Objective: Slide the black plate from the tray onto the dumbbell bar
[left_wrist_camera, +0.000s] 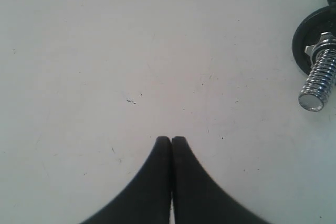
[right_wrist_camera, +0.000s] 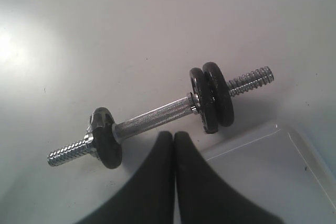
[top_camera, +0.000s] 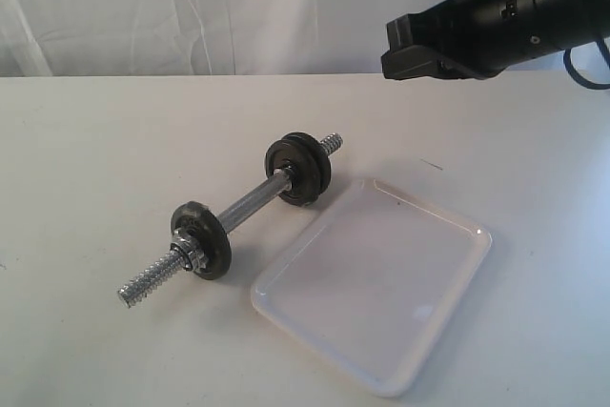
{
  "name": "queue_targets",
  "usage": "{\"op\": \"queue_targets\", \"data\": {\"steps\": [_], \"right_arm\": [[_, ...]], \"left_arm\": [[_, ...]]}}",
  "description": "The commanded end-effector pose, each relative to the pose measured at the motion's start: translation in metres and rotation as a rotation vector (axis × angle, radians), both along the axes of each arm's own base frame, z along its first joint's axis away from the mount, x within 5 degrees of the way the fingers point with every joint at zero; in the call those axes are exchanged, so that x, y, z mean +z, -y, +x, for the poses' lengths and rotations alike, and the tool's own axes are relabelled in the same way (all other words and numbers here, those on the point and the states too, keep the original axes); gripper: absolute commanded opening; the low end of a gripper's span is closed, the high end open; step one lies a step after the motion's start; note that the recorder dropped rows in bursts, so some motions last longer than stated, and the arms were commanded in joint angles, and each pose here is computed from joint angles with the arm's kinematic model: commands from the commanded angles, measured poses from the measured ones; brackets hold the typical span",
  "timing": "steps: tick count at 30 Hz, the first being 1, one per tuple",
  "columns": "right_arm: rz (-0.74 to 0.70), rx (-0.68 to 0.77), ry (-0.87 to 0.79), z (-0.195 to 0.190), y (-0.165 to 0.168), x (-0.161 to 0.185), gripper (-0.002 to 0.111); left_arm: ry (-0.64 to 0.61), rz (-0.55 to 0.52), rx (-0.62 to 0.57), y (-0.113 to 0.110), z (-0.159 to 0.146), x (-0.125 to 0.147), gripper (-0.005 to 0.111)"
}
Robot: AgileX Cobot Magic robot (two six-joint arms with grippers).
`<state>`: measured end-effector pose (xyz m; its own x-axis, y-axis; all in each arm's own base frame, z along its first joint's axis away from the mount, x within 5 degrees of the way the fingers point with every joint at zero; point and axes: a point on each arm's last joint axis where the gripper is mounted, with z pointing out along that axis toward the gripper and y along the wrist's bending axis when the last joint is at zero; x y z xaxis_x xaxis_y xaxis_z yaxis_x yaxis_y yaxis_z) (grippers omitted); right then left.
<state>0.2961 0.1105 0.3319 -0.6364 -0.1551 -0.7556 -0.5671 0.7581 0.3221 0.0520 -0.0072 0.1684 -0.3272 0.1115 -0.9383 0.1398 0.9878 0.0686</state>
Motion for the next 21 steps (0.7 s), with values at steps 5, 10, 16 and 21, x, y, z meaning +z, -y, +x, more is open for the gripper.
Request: {"op": "queue_targets", "data": {"steps": [5,10,16,21], "right_arm": [[0.003,-0.001,0.010,-0.002,-0.001,0.002,0.000],[0.007,-0.005,0.020,-0.004,0.000,0.005,0.000],[0.008,-0.006,0.028,-0.005,0.000,0.007,0.000],[0.032,-0.004,0.143,-0.032,0.006,0.042,0.000]], "left_arm": [[0.005,-0.012,0.004,0.000,0.000,0.000,0.000],[0.005,-0.012,0.004,0.000,0.000,0.000,0.000],[0.005,-0.012,0.029,-0.001,0.000,0.000,0.000],[0.005,-0.012,0.042,-0.002,0.000,0.000,0.000]]}}
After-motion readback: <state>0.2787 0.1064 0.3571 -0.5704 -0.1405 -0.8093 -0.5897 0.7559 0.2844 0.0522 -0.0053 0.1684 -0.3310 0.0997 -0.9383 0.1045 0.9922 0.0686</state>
